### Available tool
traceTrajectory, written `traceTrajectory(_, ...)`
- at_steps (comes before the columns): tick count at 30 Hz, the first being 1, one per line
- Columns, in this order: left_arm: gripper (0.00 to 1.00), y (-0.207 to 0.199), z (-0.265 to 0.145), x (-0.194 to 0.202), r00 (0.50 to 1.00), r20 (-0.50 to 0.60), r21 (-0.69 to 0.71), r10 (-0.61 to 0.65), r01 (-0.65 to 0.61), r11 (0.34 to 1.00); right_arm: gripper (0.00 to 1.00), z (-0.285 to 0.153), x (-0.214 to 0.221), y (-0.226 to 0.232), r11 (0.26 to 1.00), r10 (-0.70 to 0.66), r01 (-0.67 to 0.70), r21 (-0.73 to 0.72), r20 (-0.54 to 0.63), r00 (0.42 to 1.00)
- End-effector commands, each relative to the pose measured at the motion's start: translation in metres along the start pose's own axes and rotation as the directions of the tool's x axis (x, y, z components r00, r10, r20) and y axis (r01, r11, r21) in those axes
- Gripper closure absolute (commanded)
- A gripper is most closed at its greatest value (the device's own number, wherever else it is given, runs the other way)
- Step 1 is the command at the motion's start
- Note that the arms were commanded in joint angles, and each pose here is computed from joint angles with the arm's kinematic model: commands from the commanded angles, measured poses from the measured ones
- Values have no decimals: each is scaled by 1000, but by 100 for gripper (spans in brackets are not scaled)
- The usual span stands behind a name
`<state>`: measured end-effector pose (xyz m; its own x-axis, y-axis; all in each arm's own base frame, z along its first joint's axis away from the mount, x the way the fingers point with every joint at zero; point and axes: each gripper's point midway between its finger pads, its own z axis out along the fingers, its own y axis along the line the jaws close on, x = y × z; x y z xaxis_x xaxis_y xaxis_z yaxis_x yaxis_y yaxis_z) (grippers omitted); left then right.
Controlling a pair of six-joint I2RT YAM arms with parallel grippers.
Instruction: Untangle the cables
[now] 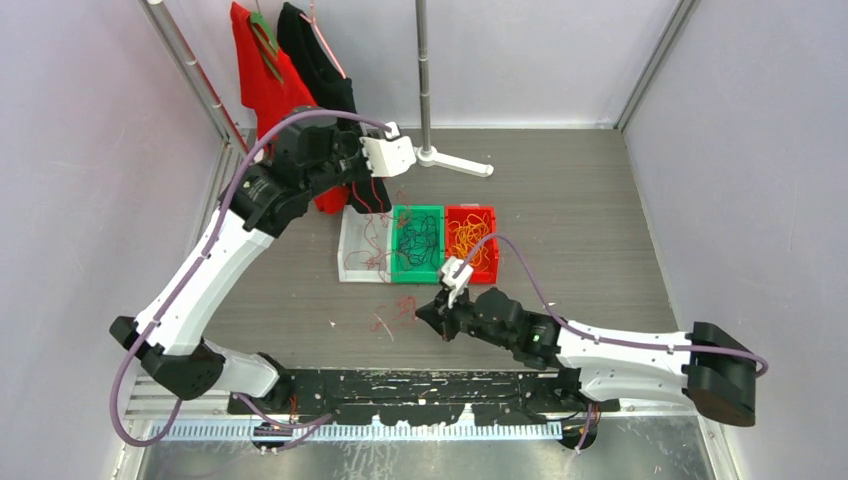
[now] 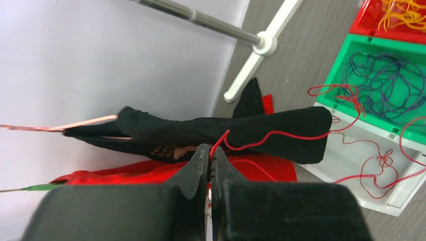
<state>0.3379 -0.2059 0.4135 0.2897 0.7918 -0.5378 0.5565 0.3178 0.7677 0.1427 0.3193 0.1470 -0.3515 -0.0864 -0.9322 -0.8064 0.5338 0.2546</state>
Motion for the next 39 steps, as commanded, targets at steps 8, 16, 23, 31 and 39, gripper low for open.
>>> traceTrajectory(8, 100, 62, 12, 7, 990, 63, -190, -124, 134, 973, 99, -43, 26, -40, 980, 101, -103, 173, 20, 995)
traceTrajectory(16, 100, 116, -40, -42, 968, 232, -284, -97, 163, 945, 99, -48, 37, -50, 969, 122, -123, 214, 14, 992)
traceTrajectory(23, 100, 120, -47, -45, 970, 243, -325, -23, 104, 940, 99, -42, 40, -49, 966, 135, -131, 224, -3, 991)
traceTrajectory(31, 100, 133, -35, -48, 974, 211, -359, 77, 4, 933, 99, -41, 42, -49, 961, 162, -157, 225, -1, 987)
traceTrajectory(39, 100, 80, -4, -7, 978, 100, -239, 180, -152, 959, 99, -49, 42, -56, 951, 173, -171, 259, 15, 985)
